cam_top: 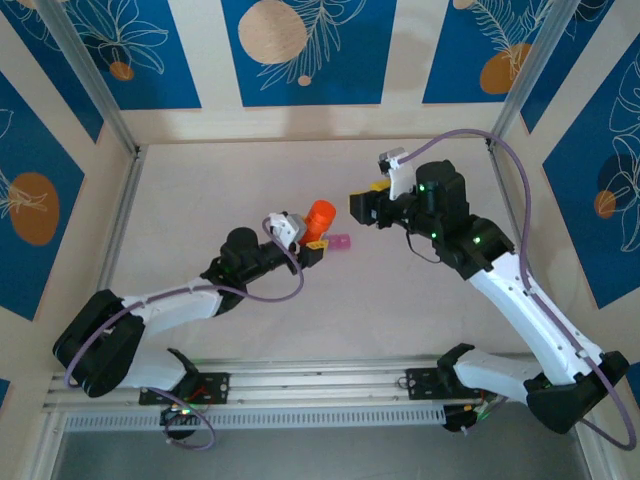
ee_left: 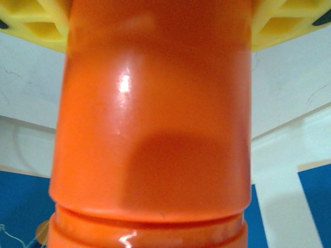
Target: Sort the pills into containers
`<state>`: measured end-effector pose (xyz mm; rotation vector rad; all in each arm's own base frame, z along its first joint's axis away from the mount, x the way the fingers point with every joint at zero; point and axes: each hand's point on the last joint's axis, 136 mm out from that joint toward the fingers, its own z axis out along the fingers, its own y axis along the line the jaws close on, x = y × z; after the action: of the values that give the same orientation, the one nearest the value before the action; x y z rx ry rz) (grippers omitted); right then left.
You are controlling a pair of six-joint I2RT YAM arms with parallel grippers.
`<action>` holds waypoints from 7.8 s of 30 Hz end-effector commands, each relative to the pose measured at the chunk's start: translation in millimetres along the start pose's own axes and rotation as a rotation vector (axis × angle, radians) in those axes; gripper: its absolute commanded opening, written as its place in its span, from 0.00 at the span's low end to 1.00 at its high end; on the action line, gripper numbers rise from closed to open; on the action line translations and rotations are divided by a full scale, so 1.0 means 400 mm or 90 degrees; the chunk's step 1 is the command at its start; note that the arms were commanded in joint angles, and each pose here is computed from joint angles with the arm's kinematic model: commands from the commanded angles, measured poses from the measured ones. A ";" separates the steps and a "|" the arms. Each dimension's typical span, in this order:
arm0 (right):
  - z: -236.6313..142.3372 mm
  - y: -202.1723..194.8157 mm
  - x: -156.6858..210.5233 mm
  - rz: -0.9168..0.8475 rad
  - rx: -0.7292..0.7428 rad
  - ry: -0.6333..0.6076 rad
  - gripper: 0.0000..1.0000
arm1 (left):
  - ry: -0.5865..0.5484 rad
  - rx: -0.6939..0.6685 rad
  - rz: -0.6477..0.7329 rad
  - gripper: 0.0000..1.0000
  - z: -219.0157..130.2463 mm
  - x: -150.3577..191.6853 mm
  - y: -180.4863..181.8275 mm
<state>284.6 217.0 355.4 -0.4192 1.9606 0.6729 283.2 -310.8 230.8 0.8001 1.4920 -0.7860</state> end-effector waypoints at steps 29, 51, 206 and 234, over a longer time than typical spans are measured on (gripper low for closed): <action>0.212 0.080 0.078 0.111 -0.019 0.080 0.59 | -0.027 -0.025 -0.021 0.00 0.023 -0.034 0.021; 0.150 0.190 0.164 -0.051 -0.285 0.090 0.27 | -0.058 0.123 0.012 0.00 0.002 -0.088 -0.053; 0.014 0.165 -0.039 -0.170 -0.237 -0.003 0.78 | -0.040 0.167 0.054 0.00 -0.042 -0.093 -0.077; 0.167 0.132 0.046 0.056 -0.010 0.121 0.71 | -0.022 -0.019 0.066 0.00 -0.041 -0.076 0.043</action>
<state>299.1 297.1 330.8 -0.4298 2.1328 0.7064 286.1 -296.3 247.5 0.8684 1.4541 -0.7381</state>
